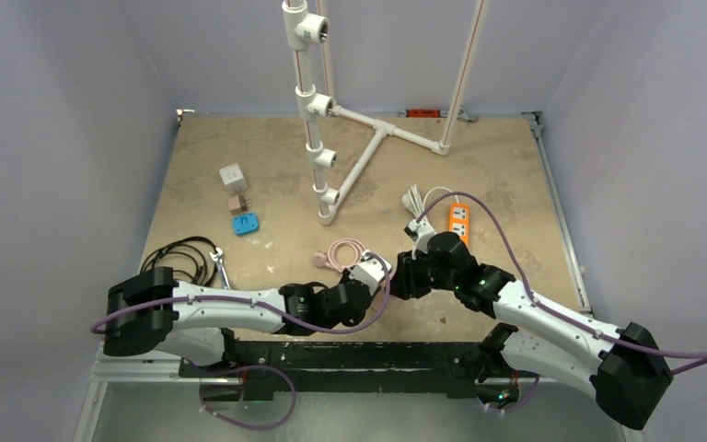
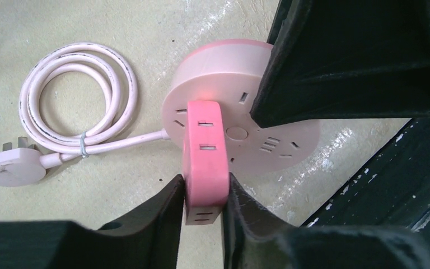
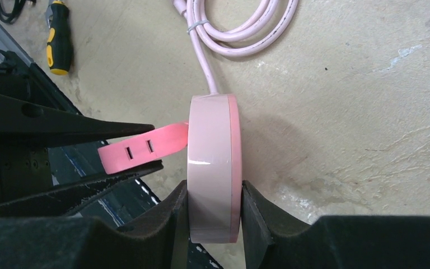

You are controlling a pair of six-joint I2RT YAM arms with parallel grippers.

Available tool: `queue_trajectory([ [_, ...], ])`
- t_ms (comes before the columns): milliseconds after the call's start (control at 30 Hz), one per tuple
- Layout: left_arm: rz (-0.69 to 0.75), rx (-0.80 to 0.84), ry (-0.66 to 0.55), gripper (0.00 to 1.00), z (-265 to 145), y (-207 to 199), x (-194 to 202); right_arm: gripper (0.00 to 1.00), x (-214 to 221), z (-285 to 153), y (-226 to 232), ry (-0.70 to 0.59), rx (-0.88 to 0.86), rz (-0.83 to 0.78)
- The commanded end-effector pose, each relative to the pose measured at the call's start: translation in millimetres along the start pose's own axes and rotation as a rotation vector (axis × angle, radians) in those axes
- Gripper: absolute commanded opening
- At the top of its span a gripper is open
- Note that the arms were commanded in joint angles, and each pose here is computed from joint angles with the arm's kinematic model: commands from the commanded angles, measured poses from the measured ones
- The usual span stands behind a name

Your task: Pull the plug off the socket

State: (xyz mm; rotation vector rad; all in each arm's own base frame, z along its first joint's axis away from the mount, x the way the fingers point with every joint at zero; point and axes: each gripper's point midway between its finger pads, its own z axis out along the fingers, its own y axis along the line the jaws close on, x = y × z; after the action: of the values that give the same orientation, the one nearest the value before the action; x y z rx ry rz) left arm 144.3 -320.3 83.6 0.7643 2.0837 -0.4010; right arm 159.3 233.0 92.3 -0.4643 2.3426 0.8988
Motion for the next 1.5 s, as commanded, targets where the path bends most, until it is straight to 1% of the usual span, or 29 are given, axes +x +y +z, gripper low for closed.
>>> queue_trajectory([
  [0,0.011,0.039,-0.058,0.22,1.3,-8.8,-17.5,0.00,-3.7,-5.7,18.4,-0.001,-0.093,-0.040],
  [67,0.006,0.063,-0.074,0.14,2.4,-13.2,-19.1,0.00,-2.6,-4.6,17.1,0.004,-0.088,-0.038],
  [100,0.004,0.066,-0.076,0.07,3.0,-13.7,-18.6,0.01,-2.7,-3.8,16.1,0.003,-0.083,-0.033],
  [133,0.001,0.064,-0.078,0.02,3.3,-13.4,-18.2,0.05,-2.5,-3.1,15.1,0.003,-0.078,-0.029],
  [167,-0.011,0.053,-0.082,0.00,3.8,-11.6,-18.0,0.10,-3.6,-2.7,14.6,-0.004,-0.073,-0.020],
  [333,-0.060,0.055,-0.097,0.00,3.6,-8.6,-11.6,0.46,-10.7,-4.1,10.0,-0.068,-0.046,0.018],
  [400,-0.081,0.056,-0.102,0.00,2.7,-6.7,-7.6,0.57,-13.2,-5.4,7.1,-0.101,-0.033,0.034],
  [533,-0.147,0.056,-0.131,0.00,-1.4,-0.4,-4.7,0.73,-12.1,-7.1,2.5,-0.150,-0.029,0.067],
  [633,-0.198,0.080,-0.160,0.00,-6.4,3.0,-4.5,0.81,-7.9,-6.5,0.6,-0.180,-0.046,0.082],
  [767,-0.279,0.118,-0.195,0.00,-11.7,6.1,-10.4,0.82,-8.5,-5.7,6.9,-0.217,-0.101,0.092],
  [900,-0.331,0.143,-0.205,0.00,-13.4,8.4,-16.3,0.80,-14.9,-7.0,19.5,-0.261,-0.165,0.086],
  [1067,-0.380,0.158,-0.219,0.00,-14.5,13.3,-24.0,0.78,-20.1,-6.9,22.8,-0.310,-0.149,0.085],
  [1233,-0.404,0.196,-0.235,0.00,-16.3,10.2,-29.7,0.73,-21.1,-2.9,29.4,-0.329,-0.146,0.091],
  [1467,-0.431,0.221,-0.241,0.00,-16.5,7.9,-29.8,0.57,-21.5,4.0,36.7,-0.346,-0.150,0.110],
])
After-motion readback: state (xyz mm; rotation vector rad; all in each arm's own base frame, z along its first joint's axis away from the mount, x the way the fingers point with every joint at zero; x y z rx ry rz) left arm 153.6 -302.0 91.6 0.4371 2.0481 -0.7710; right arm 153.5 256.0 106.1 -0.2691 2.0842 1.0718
